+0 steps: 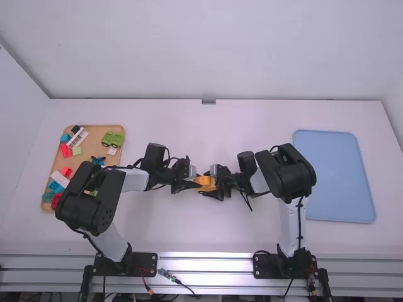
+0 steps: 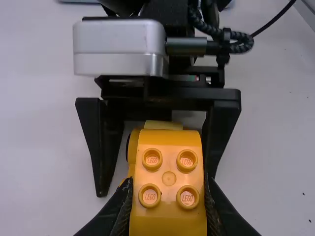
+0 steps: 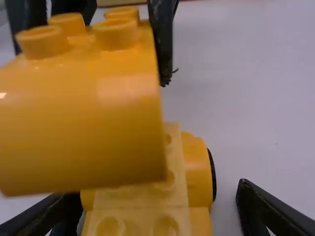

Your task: Assemble lego blocks to make yellow taxi

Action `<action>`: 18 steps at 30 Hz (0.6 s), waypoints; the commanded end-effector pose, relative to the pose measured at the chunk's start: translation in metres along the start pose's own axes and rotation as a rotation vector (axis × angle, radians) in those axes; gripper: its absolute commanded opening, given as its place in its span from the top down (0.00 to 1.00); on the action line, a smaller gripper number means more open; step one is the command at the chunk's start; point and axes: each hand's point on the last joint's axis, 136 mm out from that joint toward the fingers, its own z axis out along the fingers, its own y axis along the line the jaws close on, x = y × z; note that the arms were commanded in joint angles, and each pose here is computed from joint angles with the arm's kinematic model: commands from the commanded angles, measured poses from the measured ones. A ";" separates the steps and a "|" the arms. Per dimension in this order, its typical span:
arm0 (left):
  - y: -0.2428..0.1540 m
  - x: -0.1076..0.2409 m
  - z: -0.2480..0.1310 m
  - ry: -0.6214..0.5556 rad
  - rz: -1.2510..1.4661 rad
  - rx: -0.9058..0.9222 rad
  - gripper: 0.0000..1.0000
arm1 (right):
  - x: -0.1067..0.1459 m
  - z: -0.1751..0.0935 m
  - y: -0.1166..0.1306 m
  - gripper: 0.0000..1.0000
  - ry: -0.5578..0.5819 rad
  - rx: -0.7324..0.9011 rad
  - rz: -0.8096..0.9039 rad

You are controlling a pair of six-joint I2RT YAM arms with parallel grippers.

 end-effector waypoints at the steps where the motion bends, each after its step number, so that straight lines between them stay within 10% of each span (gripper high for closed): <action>1: 0.001 -0.013 -0.002 -0.031 0.038 0.004 0.98 | 0.012 0.004 -0.001 0.18 0.047 0.025 0.050; 18: 0.001 -0.012 -0.002 -0.029 0.034 0.006 0.98 | 0.017 -0.014 0.003 0.16 0.017 0.070 0.084</action>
